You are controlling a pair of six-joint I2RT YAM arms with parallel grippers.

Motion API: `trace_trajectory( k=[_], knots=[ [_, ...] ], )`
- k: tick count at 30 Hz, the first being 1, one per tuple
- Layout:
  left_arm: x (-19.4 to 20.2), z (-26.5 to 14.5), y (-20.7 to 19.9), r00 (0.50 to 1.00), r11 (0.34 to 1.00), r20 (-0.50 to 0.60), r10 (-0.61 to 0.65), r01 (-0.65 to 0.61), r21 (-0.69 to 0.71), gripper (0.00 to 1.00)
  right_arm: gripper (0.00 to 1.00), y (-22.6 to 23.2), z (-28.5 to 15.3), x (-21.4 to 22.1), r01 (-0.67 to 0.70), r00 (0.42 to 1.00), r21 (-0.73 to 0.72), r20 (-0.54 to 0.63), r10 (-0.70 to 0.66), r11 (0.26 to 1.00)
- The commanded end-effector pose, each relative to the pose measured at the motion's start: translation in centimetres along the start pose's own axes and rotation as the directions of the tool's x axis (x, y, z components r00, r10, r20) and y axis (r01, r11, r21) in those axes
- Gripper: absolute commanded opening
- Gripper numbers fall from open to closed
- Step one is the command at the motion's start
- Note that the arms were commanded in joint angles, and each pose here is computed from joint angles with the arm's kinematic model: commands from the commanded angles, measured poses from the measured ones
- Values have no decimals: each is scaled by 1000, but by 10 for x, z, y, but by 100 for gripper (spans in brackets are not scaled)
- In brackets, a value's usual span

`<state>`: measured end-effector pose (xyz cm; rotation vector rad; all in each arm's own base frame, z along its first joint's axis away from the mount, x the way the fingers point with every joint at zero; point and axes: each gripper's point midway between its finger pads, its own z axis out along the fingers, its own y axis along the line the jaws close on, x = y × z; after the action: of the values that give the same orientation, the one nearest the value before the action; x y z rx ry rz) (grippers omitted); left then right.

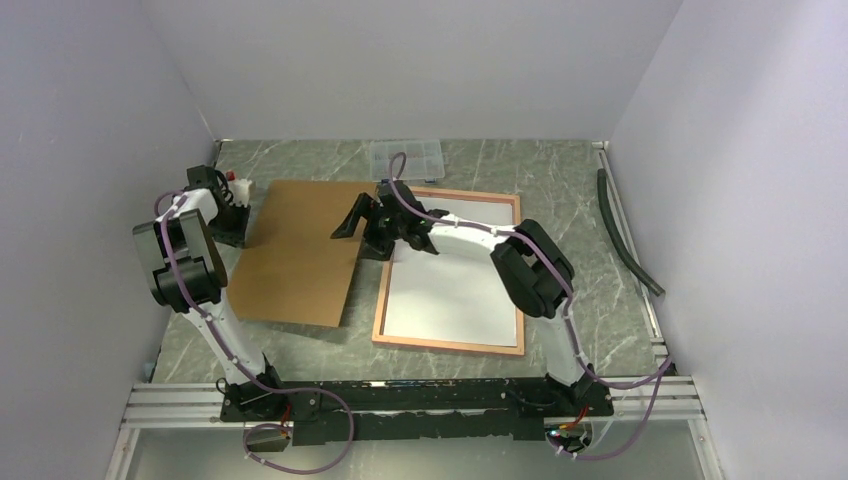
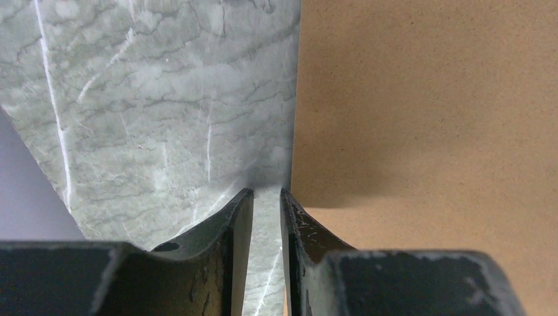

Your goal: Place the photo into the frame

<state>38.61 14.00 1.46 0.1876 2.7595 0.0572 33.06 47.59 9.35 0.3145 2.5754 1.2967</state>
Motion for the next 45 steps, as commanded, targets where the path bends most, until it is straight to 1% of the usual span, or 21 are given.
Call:
trace_trajectory(
  k=[1, 3, 7, 15, 18, 20, 21, 23, 24, 26, 28, 29, 31, 34, 35, 36, 38, 40, 42, 45],
  knots=[
    [67, 28, -82, 979, 946, -203, 3, 63, 317, 28, 91, 153, -69, 15, 110, 993, -552, 34, -109, 827],
    [67, 27, -84, 979, 943, -202, 3, 64, 325, 28, 91, 159, -76, 20, 128, 991, -603, 39, -131, 788],
    [65, 25, -86, 980, 939, -197, 2, 65, 337, 26, 90, 163, -78, 28, 131, 986, -646, 9, -164, 752],
    [60, 16, -88, 982, 935, -188, 0, 66, 348, 24, 86, 162, -61, 39, 87, 979, -681, -76, -189, 727],
    [57, 12, -87, 984, 937, -180, 3, 60, 345, 24, 85, 161, -62, 39, 116, 977, -665, -58, -207, 737],
    [55, 10, -85, 985, 940, -175, 4, 56, 336, 24, 84, 154, -63, 35, 154, 977, -611, -24, -212, 777],
    [53, 8, -84, 985, 941, -170, 3, 55, 334, 24, 82, 149, -63, 34, 166, 977, -575, -14, -212, 801],
    [46, 2, -83, 988, 942, -153, 0, 51, 333, 25, 75, 140, -67, 30, 181, 979, -523, 10, -206, 833],
    [41, -2, -82, 990, 942, -139, -4, 51, 332, 27, 68, 135, -68, 29, 185, 979, -498, 19, -203, 847],
    [29, -12, -83, 995, 939, -102, -5, 40, 343, 31, 54, 125, -65, 27, 183, 981, -445, 18, -195, 877],
    [18, -24, -86, 998, 935, -59, 10, 12, 354, 37, 38, 119, -61, 27, 169, 982, -413, -2, -187, 895],
    [12, -31, -87, 999, 935, -34, 23, -9, 355, 41, 30, 116, -59, 27, 158, 984, -404, -12, -178, 901],
    [-3, -50, -89, 998, 936, 34, 49, -58, 348, 52, 17, 111, -57, 26, 138, 987, -386, -23, -159, 912],
    [-26, -87, -96, 984, 923, 156, 85, -136, 359, 67, 1, 106, -57, 22, 123, 990, -348, -22, -139, 929],
    [-34, -102, -101, 975, 914, 199, 99, -168, 370, 75, 0, 106, -58, 19, 119, 991, -341, -20, -134, 933],
    [-42, -119, -105, 962, 904, 247, 116, -205, 375, 92, 0, 107, -60, 17, 110, 992, -335, -19, -123, 936],
    [-52, -153, -117, 931, 882, 333, 152, -280, 379, 94, 0, 115, -66, 8, 98, 994, -336, -4, -106, 937],
    [-55, -187, -131, 880, 853, 428, 207, -376, 361, 95, 0, 124, -75, -2, 75, 997, -333, 13, -75, 940],
    [-52, -217, -146, 803, 819, 526, 279, -485, 306, 95, 0, 134, -86, -14, 44, 999, -329, 43, -32, 943],
    [-37, -258, -167, 648, 741, 653, 393, -643, 193, 95, 0, 141, -104, -29, -31, 995, -291, 83, 57, 956]
  ],
)
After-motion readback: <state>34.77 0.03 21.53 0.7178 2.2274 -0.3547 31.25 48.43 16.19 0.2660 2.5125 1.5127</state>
